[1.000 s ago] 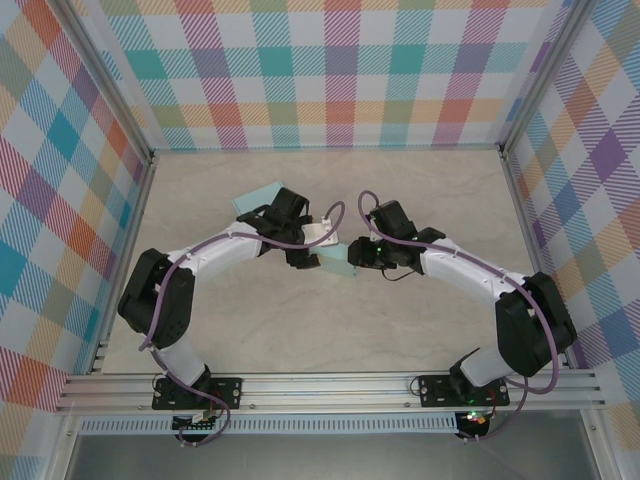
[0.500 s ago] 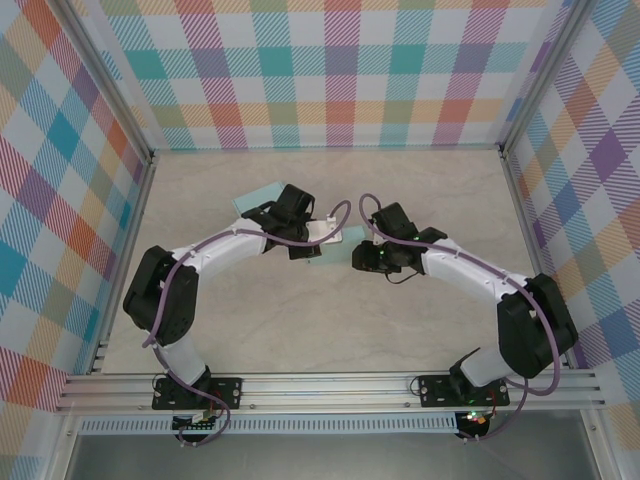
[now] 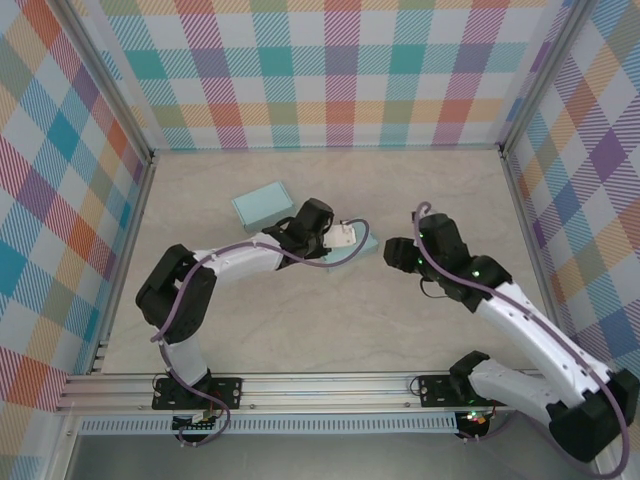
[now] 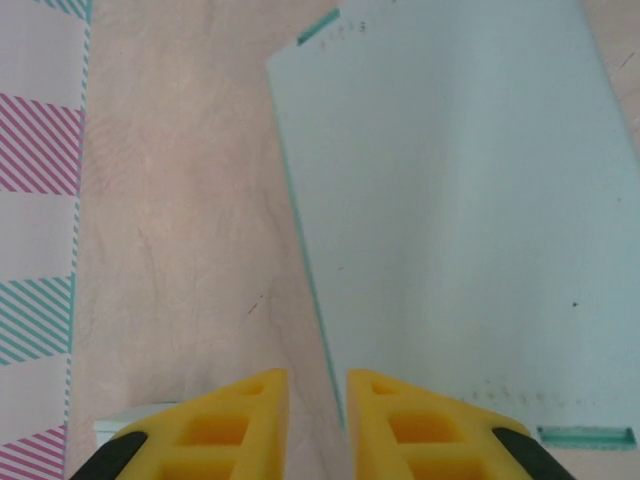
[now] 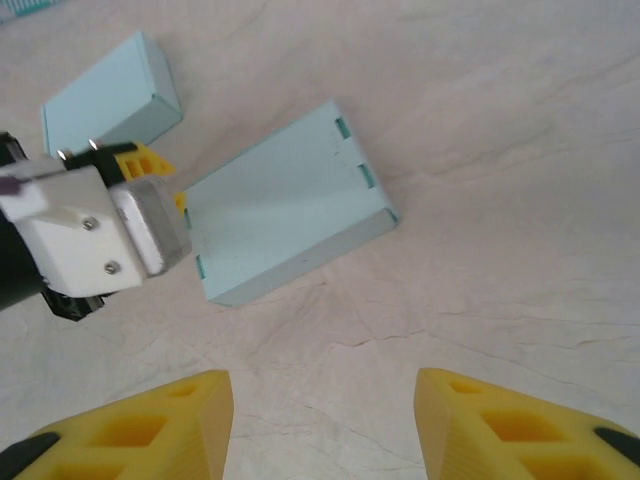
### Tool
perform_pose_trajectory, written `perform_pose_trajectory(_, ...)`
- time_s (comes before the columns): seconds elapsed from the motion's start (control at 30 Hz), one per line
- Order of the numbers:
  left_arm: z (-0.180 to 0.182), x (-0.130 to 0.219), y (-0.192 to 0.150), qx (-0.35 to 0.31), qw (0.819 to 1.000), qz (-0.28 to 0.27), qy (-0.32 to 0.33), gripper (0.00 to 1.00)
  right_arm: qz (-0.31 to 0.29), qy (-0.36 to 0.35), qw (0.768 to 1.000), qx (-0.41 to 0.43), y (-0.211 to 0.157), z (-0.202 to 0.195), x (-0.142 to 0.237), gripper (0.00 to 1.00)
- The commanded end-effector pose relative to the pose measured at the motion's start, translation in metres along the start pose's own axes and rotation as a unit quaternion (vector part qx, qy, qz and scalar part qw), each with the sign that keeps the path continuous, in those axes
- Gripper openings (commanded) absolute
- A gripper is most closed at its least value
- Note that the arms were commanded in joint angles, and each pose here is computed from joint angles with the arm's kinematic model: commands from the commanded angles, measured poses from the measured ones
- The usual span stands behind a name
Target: Fold the paper box
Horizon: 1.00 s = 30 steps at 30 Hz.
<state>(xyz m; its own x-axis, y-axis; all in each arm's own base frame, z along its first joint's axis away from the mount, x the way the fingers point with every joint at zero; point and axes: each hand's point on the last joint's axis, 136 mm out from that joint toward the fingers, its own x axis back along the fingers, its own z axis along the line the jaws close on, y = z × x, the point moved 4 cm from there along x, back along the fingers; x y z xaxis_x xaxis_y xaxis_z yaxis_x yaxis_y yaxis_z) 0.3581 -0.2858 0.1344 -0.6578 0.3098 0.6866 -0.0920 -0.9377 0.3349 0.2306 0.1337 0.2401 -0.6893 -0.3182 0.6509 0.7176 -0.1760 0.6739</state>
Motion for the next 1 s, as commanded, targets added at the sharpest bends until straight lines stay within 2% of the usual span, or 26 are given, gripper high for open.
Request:
perform_pose_trajectory(0.0,-0.006,-0.002,0.008,-0.006,1.000,0.004,0.021,0.23,-0.029,-0.043,0.999,-0.009,-0.002,-0.020,0.016,0.53)
perform_pose_trajectory(0.1,-0.006,-0.001,0.014,0.021,1.000,0.001,0.014,0.27,-0.036,-0.038,0.999,-0.010,-0.004,-0.022,0.020,0.55)
perform_pose_trajectory(0.2,0.005,0.006,0.021,0.078,0.997,-0.010,0.016,0.30,-0.010,-0.044,0.999,-0.006,-0.010,-0.022,0.011,0.55)
perform_pose_trajectory(0.27,0.015,0.013,0.021,0.137,0.990,-0.013,0.020,0.33,0.013,-0.035,0.999,0.002,-0.013,-0.017,-0.001,0.56)
perform_pose_trajectory(0.33,0.025,0.018,0.015,0.215,0.976,-0.006,0.023,0.33,0.041,-0.024,0.999,0.007,-0.013,-0.013,-0.015,0.57)
perform_pose_trajectory(0.4,0.032,0.023,0.004,0.310,0.951,0.001,0.019,0.33,0.075,-0.009,0.997,-0.002,-0.010,-0.013,-0.033,0.58)
perform_pose_trajectory(0.47,0.030,0.026,-0.011,0.401,0.916,0.021,0.015,0.34,0.106,0.032,0.994,-0.020,-0.006,-0.011,-0.054,0.59)
perform_pose_trajectory(0.53,0.026,0.026,-0.028,0.493,0.869,0.043,0.026,0.34,0.126,0.066,0.989,-0.038,0.000,-0.012,-0.073,0.62)
perform_pose_trajectory(0.57,0.021,0.025,-0.034,0.532,0.846,0.043,0.017,0.39,0.137,0.080,0.986,-0.050,0.003,-0.013,-0.083,0.63)
perform_pose_trajectory(0.63,0.011,0.020,-0.044,0.598,0.801,0.035,0.001,0.56,0.152,0.120,0.979,-0.064,0.010,-0.011,-0.100,0.65)
perform_pose_trajectory(0.7,0.004,0.015,-0.049,0.647,0.762,0.021,-0.012,0.60,0.159,0.133,0.976,-0.068,0.018,-0.014,-0.115,0.67)
perform_pose_trajectory(0.77,-0.001,0.010,-0.048,0.674,0.738,0.010,-0.025,0.61,0.163,0.128,0.976,-0.065,0.023,-0.019,-0.131,0.70)
perform_pose_trajectory(0.97,-0.022,-0.013,-0.043,0.708,0.702,0.013,-0.078,0.62,0.190,0.123,0.972,-0.066,0.030,-0.037,-0.176,0.75)
